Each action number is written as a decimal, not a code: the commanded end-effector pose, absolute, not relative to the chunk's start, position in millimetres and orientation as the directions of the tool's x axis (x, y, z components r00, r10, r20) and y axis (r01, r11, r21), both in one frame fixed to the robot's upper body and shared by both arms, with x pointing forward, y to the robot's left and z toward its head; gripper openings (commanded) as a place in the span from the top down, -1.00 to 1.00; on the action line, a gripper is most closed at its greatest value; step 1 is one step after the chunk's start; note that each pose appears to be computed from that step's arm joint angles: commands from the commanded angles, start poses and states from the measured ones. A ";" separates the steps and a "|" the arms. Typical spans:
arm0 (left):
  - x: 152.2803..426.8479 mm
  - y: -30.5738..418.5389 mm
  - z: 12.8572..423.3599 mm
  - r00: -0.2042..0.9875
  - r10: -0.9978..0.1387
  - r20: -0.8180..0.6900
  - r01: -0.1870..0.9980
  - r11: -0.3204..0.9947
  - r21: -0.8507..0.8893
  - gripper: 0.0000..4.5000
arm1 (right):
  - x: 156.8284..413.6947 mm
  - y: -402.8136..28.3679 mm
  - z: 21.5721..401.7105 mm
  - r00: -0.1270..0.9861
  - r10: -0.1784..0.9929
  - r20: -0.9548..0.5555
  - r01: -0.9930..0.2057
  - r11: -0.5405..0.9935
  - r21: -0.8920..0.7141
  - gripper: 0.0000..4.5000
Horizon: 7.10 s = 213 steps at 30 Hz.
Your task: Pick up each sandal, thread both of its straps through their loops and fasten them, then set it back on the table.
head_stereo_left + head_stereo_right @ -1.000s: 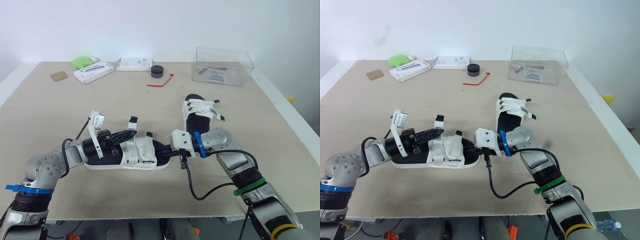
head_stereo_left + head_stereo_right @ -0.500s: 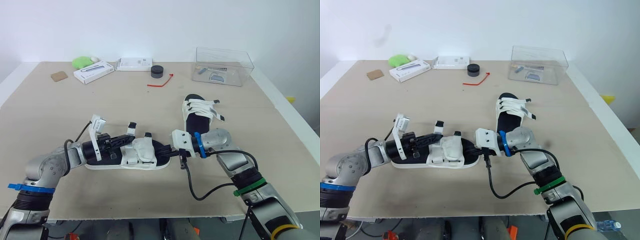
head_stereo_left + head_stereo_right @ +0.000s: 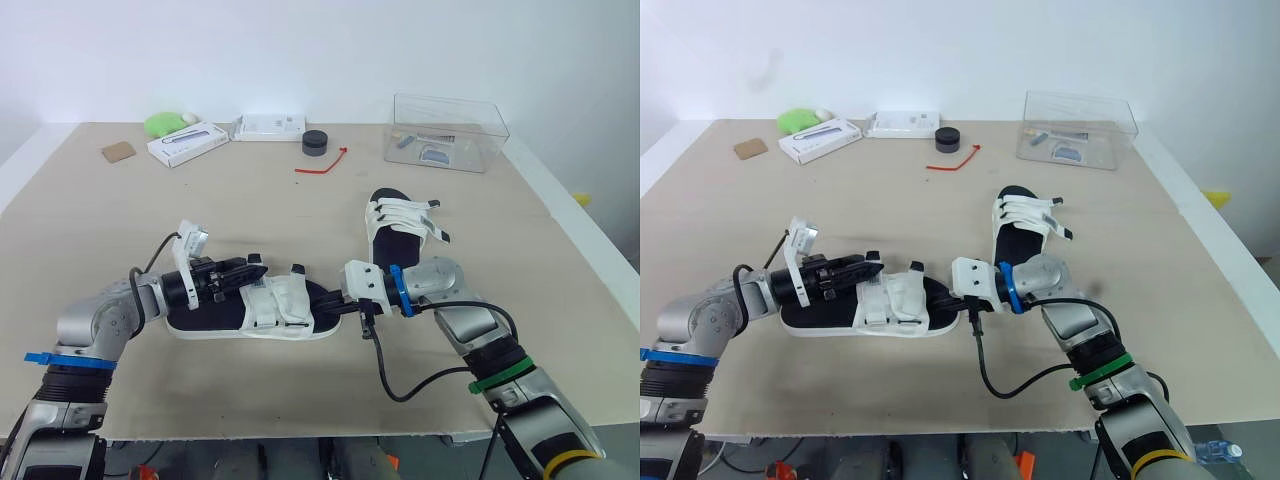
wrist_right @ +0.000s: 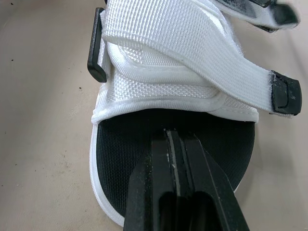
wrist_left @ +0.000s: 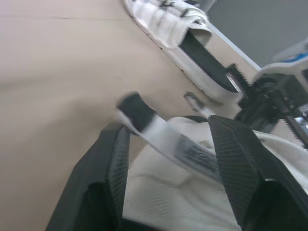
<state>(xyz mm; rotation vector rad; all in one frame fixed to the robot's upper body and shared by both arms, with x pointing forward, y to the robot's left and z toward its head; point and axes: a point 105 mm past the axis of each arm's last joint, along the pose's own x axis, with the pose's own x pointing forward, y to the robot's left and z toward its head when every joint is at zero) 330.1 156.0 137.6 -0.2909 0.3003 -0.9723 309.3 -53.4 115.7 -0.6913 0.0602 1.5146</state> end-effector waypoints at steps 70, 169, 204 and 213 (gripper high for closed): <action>337.1 74.0 159.1 0.145 -0.961 -0.234 0.634 0.272 -0.724 -0.80 | 309.5 -53.3 114.1 0.120 0.885 -0.450 -0.915 -0.078 -0.397 1.00; 196.0 98.8 101.4 0.098 -0.957 -0.272 0.758 0.249 -0.602 -0.98 | 312.3 -52.7 114.8 0.081 0.875 -0.477 -0.911 -0.129 -0.392 1.00; 281.7 113.5 178.9 0.221 -0.975 -0.031 0.773 0.194 -0.604 0.98 | 316.6 -54.3 116.9 0.098 0.873 -0.478 -0.908 -0.118 -0.402 1.00; 281.3 101.4 163.0 0.082 -0.995 -0.060 0.767 0.102 -0.633 0.98 | 315.5 -57.8 117.3 0.109 0.870 -0.481 -0.907 -0.111 -0.406 1.00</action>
